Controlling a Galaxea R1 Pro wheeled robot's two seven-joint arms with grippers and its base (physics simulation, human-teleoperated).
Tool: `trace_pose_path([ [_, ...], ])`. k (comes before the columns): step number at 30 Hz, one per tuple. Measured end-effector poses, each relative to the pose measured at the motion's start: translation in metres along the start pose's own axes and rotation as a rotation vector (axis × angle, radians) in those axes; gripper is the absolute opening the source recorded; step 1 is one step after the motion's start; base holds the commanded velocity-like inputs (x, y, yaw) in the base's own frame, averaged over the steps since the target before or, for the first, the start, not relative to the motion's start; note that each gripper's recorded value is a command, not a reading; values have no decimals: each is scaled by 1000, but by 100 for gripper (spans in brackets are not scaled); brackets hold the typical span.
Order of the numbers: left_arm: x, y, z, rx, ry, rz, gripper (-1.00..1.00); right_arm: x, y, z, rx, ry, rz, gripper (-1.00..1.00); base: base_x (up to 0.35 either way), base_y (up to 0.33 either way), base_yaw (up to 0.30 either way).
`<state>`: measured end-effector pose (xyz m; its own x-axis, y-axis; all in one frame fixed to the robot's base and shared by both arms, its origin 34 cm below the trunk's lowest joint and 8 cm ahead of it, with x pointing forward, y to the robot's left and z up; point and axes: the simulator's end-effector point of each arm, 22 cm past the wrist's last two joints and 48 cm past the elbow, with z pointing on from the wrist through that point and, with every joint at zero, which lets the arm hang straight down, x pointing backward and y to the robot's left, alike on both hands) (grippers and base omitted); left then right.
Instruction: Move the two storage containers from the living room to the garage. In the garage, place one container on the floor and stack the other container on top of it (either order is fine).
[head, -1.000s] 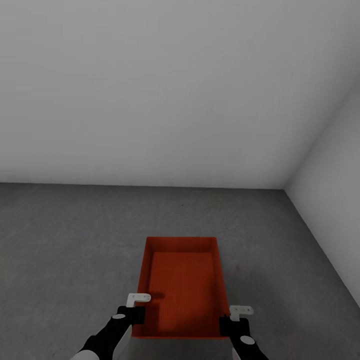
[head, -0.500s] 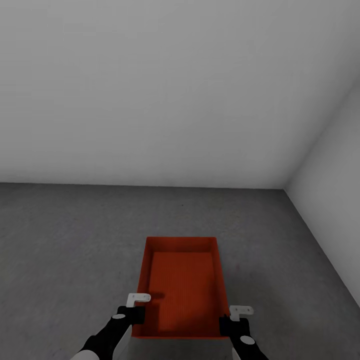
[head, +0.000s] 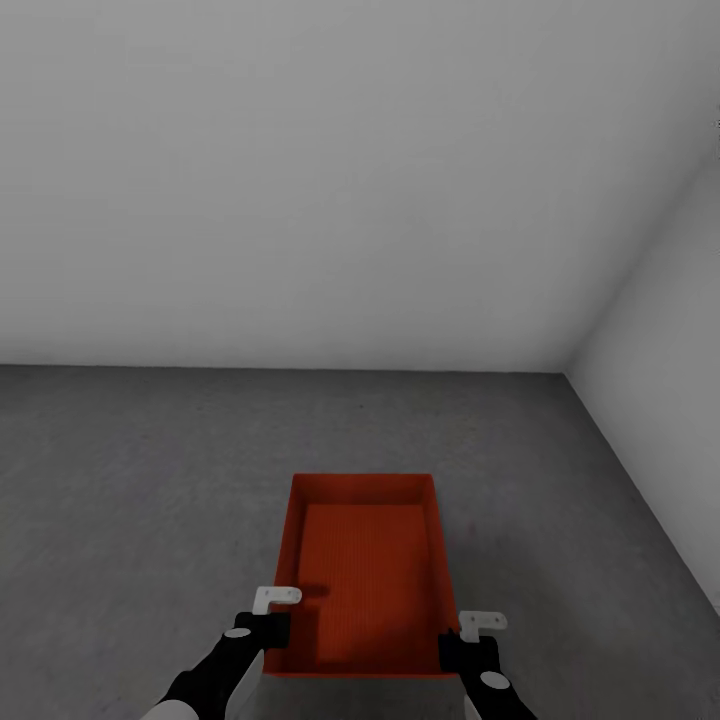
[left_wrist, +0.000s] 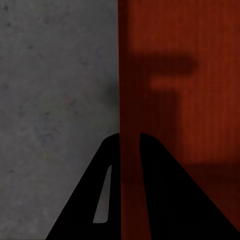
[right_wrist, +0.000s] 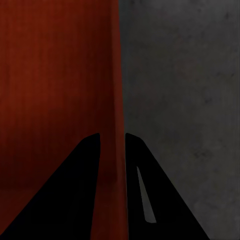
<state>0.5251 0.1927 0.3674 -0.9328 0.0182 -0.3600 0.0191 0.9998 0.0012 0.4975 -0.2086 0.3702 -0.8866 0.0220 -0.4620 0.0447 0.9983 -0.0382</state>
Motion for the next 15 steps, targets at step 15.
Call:
trace_pose_path([
  [15,7,0,3,0,14,0,-100,7,0,2,0,14,-1,-100,0,0,-46],
])
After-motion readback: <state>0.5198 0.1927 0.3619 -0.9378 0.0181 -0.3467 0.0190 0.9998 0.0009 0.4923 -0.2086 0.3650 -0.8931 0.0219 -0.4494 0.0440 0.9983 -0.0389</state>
